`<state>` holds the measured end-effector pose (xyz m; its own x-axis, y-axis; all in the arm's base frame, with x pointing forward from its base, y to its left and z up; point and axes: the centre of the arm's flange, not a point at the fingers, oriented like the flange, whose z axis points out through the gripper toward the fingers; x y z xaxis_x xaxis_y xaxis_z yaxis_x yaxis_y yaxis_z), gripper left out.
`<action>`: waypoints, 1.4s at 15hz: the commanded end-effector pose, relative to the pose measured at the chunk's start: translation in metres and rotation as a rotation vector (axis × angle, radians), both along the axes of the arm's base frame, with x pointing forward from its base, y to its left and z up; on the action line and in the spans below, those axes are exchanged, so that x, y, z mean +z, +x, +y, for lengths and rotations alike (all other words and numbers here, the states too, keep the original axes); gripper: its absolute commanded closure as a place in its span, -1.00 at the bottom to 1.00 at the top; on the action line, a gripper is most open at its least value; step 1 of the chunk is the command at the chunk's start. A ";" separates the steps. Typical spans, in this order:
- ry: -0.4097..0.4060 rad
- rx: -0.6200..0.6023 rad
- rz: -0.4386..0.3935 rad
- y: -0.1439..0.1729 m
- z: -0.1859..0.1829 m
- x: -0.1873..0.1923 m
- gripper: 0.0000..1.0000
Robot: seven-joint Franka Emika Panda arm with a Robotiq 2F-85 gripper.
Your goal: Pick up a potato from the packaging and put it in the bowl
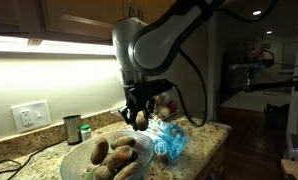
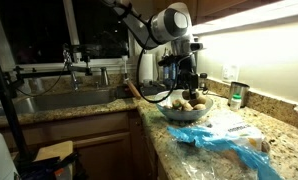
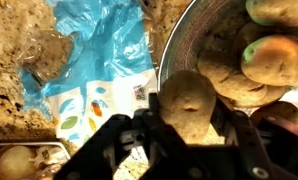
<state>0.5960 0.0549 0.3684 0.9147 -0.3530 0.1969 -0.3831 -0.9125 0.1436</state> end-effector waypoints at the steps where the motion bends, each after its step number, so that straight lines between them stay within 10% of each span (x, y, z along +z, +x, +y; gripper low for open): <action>1: 0.001 0.061 0.043 0.016 0.008 0.004 0.50; 21: 0.057 0.395 0.140 0.074 0.044 -0.010 0.50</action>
<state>0.6603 0.0982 0.3555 0.9969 -0.0091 0.0778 -0.0190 -0.9916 0.1278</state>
